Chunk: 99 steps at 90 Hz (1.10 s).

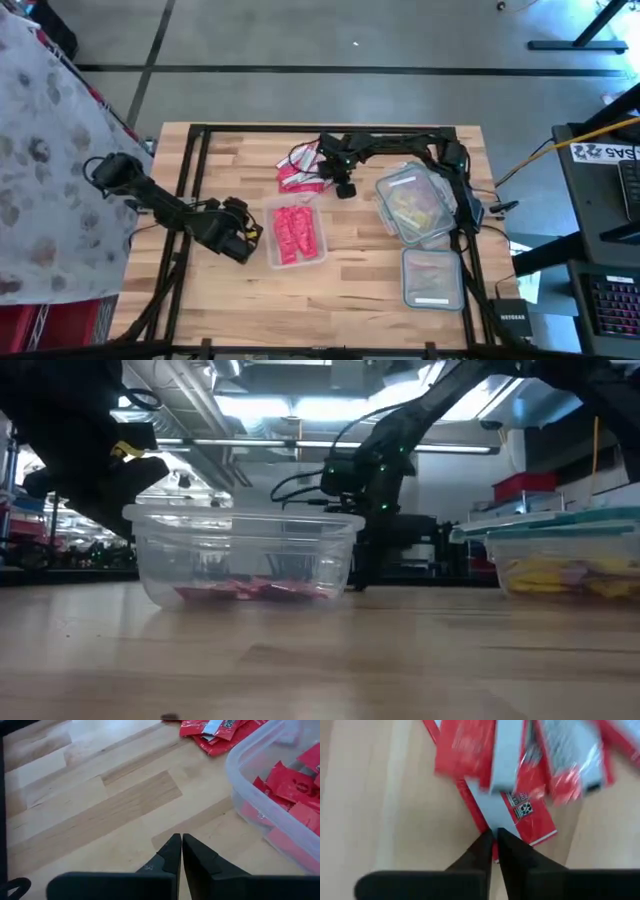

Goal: Sort candy
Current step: Put the pink candy strip into the left transparent bin

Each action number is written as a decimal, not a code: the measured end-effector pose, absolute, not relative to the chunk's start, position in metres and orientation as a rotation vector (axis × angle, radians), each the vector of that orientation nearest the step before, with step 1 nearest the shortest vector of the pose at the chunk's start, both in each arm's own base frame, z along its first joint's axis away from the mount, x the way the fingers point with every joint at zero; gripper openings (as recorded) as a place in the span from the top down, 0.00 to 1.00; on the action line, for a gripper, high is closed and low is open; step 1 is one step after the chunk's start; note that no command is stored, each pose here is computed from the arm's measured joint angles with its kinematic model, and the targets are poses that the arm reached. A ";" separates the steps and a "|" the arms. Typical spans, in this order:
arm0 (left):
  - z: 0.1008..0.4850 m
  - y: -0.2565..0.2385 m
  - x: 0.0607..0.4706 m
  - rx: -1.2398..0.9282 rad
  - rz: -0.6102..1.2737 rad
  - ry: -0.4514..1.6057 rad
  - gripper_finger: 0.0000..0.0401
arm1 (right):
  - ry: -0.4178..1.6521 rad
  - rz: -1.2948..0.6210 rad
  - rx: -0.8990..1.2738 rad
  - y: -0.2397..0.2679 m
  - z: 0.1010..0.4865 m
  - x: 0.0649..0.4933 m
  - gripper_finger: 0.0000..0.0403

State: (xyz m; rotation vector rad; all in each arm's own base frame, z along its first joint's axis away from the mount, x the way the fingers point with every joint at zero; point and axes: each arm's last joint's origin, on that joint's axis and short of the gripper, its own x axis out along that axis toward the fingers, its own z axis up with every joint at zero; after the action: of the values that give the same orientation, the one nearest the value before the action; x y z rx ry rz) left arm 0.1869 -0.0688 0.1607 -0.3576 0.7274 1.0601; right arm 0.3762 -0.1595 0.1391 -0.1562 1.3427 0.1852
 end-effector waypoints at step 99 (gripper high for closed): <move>0.161 -0.068 0.187 -0.349 1.064 0.723 1.00 | 1.427 0.197 -0.114 -0.146 0.127 0.377 0.46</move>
State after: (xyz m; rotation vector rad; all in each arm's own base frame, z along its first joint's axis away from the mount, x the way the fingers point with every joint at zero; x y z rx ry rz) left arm 0.1867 -0.0683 0.1606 -0.3490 0.7234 1.0637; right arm 0.3771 -0.1463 0.1265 -0.1137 1.4274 0.1971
